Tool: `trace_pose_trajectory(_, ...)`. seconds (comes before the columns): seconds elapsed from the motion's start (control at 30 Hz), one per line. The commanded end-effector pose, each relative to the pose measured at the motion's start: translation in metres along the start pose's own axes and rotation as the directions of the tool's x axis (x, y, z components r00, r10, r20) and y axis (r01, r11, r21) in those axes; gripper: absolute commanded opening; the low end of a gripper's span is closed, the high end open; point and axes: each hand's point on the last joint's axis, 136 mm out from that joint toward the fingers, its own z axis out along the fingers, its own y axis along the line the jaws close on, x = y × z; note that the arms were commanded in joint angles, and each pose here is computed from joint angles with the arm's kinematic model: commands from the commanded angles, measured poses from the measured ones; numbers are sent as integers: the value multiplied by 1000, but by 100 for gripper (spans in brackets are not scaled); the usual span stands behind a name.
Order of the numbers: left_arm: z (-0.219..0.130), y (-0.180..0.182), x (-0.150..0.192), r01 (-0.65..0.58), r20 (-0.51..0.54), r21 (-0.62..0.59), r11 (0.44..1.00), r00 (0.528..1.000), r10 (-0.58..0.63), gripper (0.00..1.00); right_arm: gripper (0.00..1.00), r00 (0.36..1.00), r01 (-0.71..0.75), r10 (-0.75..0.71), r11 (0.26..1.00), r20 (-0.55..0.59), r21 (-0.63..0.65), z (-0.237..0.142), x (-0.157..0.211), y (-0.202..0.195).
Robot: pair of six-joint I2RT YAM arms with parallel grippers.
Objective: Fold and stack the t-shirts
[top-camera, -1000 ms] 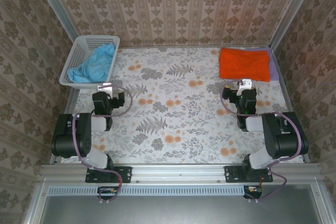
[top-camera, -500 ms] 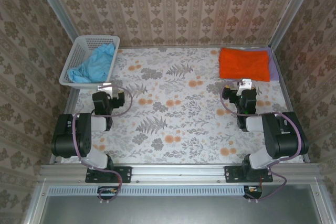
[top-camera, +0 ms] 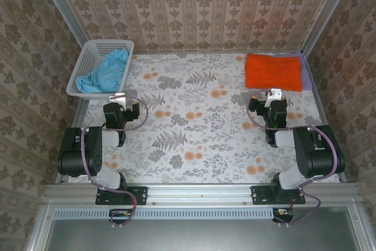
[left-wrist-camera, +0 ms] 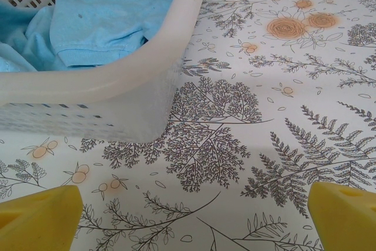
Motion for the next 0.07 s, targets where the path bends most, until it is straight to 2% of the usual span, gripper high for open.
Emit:
trace_pose_trajectory(0.0, 1, 1, -17, -16, 56, -3, 1000, 998, 16, 100, 100, 1000, -3, 3, 1000, -9, 14, 1, 2, -1)
trace_pose_trajectory(0.03, 1, 1, -17, -16, 56, -3, 1000, 998, 16, 100, 100, 1000, -3, 3, 1000, -10, 13, 1, 3, -1)
